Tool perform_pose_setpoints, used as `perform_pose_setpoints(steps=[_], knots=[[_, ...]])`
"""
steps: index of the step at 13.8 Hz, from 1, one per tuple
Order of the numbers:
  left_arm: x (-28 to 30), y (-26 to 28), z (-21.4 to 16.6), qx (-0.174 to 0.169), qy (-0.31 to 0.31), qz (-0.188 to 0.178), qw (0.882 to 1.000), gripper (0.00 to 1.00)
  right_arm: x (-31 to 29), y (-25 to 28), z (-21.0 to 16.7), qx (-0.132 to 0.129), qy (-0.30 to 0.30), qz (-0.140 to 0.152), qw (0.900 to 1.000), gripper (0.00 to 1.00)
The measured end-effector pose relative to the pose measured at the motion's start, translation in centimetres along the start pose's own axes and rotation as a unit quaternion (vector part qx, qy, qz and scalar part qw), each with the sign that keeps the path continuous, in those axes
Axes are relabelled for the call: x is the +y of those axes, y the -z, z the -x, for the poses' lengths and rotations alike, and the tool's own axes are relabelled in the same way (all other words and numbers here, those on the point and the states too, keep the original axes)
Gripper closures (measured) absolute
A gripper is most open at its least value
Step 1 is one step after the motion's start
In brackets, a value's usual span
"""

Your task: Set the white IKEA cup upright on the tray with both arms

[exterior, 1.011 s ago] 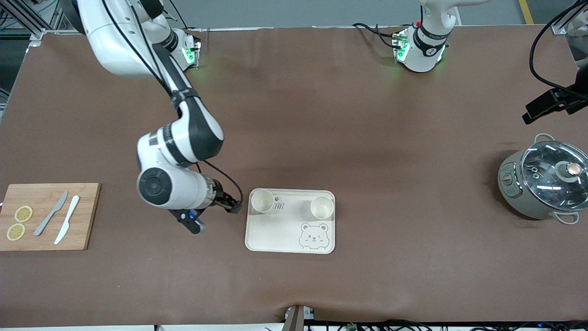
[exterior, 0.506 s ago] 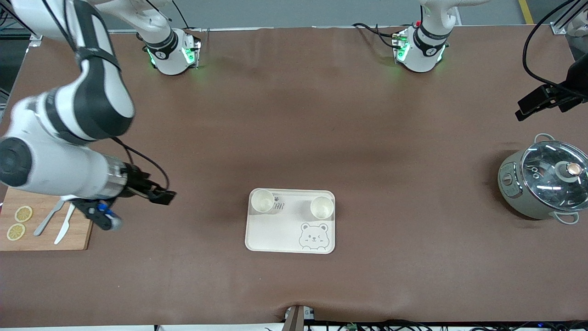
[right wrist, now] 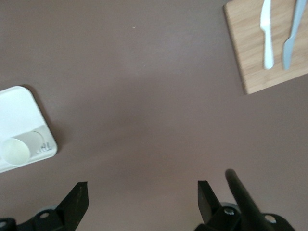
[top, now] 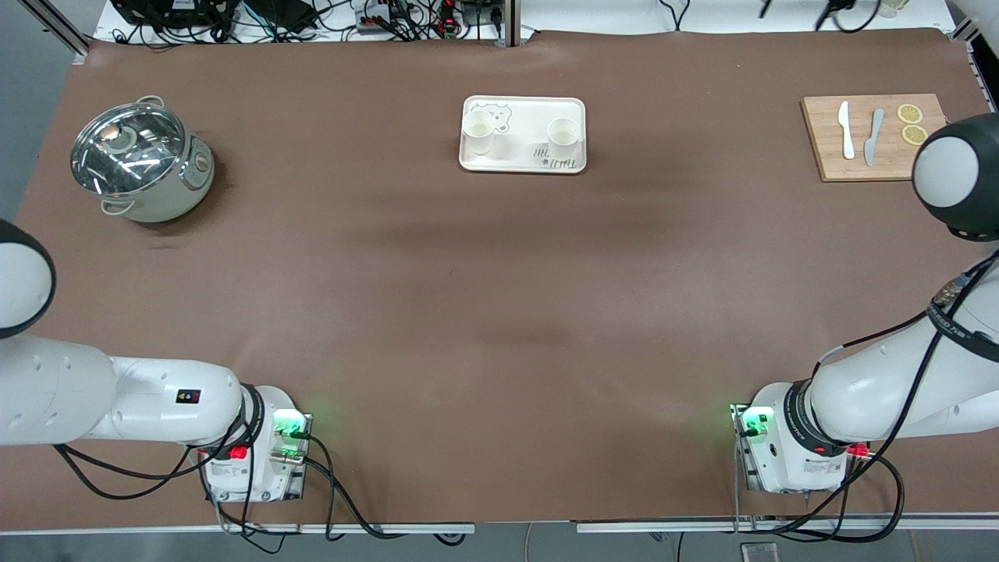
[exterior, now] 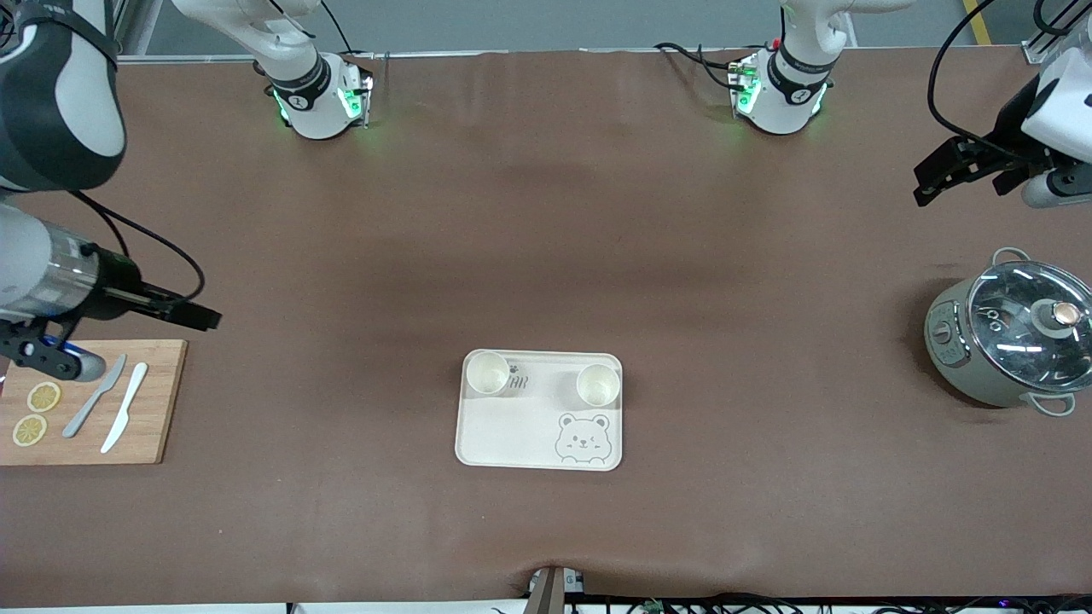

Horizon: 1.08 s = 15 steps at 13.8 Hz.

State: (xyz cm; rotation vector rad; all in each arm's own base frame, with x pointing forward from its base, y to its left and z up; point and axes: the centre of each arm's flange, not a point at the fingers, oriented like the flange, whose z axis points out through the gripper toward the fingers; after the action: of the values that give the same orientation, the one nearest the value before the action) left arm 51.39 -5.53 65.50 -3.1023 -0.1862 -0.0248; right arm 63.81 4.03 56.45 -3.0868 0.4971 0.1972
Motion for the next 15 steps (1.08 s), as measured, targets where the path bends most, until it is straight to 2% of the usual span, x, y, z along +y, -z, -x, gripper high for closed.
perform_pose_setpoints(steps=[3, 8, 10, 13, 15], knots=[[-1.4, 0.0, -0.1, 0.001, -0.014, 0.001, 1.0, 0.0, 2.3, 1.7, 1.2, 0.007, 0.028, 0.005, 1.0, 0.0], [-1.6, -0.4, -0.4, -0.001, -0.02, 0.001, 1.0, 0.0, 6.5, 5.8, 4.0, 0.012, 0.122, 0.01, 0.992, 0.0], [-1.4, -0.4, -0.4, 0.0, -0.022, 0.001, 1.0, 0.0, 7.1, 7.7, 5.8, 0.015, 0.132, 0.013, 0.991, 0.0], [-1.5, -0.6, -0.6, 0.0, -0.021, 0.001, 1.0, 0.0, 7.5, 10.3, 7.9, 0.038, 0.134, 0.01, 0.99, 0.0], [-1.6, -0.5, -1.0, 0.004, -0.02, 0.002, 1.0, 0.0, 7.6, 11.0, 9.0, 0.041, 0.136, 0.009, 0.99, 0.0]])
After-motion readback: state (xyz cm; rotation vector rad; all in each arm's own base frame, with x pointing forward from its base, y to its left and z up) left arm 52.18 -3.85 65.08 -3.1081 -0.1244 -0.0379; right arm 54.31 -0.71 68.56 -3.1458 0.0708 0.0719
